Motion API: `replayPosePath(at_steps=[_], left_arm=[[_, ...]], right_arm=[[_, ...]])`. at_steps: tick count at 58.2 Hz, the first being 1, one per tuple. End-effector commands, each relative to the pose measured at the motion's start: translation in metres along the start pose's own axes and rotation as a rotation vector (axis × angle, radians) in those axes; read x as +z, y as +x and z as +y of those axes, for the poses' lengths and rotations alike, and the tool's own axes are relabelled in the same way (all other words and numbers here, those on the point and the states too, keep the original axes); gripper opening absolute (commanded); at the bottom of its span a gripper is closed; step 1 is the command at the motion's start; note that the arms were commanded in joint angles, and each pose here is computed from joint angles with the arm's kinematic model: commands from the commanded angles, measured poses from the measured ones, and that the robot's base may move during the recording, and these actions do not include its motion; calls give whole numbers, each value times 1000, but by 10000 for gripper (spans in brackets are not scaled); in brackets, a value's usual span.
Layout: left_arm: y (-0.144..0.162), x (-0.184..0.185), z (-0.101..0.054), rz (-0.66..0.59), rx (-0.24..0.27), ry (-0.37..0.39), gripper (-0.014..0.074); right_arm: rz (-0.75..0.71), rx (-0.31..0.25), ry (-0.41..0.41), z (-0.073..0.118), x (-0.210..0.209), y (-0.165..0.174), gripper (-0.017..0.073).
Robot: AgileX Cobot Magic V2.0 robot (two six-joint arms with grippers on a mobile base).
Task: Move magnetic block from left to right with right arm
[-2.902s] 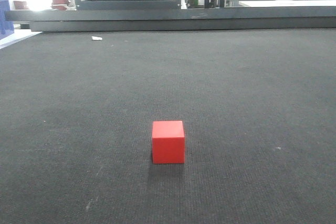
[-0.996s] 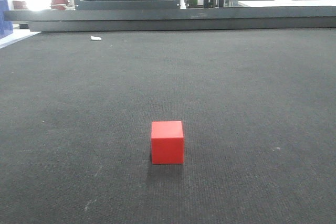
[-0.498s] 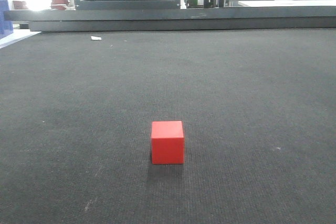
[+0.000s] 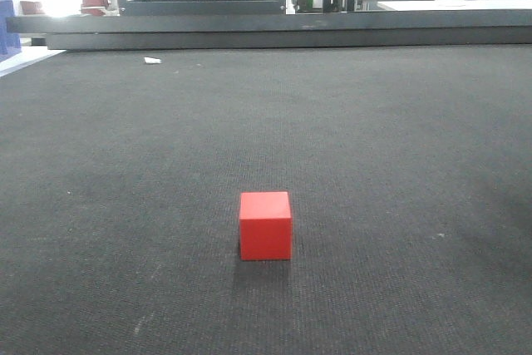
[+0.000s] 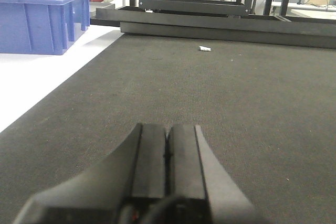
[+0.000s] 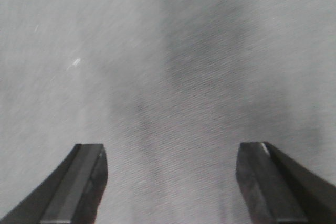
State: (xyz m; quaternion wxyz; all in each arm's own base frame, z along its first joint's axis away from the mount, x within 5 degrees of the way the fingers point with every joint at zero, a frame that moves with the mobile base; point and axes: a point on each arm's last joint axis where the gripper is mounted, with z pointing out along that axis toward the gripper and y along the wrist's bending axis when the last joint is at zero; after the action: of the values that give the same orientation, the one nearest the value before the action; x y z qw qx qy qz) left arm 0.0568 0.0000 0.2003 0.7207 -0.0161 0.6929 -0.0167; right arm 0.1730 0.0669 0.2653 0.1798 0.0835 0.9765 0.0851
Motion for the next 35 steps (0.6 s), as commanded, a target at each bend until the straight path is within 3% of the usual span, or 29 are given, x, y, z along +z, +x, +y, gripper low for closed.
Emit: replayPosePath(at_steps=[1,20,35], left_arm=[[-6,-1,0,-87,-10,4,-126],[-6,-1,0,-87,-10,4,-126],[-6,-1,0,-87,-10,4,-126]], right_arm=[[0,-27,-28,21,-4,-16,614],[143,-136,-67,95,14,-40,614],[165,-215,-94,147,26,-50,614]])
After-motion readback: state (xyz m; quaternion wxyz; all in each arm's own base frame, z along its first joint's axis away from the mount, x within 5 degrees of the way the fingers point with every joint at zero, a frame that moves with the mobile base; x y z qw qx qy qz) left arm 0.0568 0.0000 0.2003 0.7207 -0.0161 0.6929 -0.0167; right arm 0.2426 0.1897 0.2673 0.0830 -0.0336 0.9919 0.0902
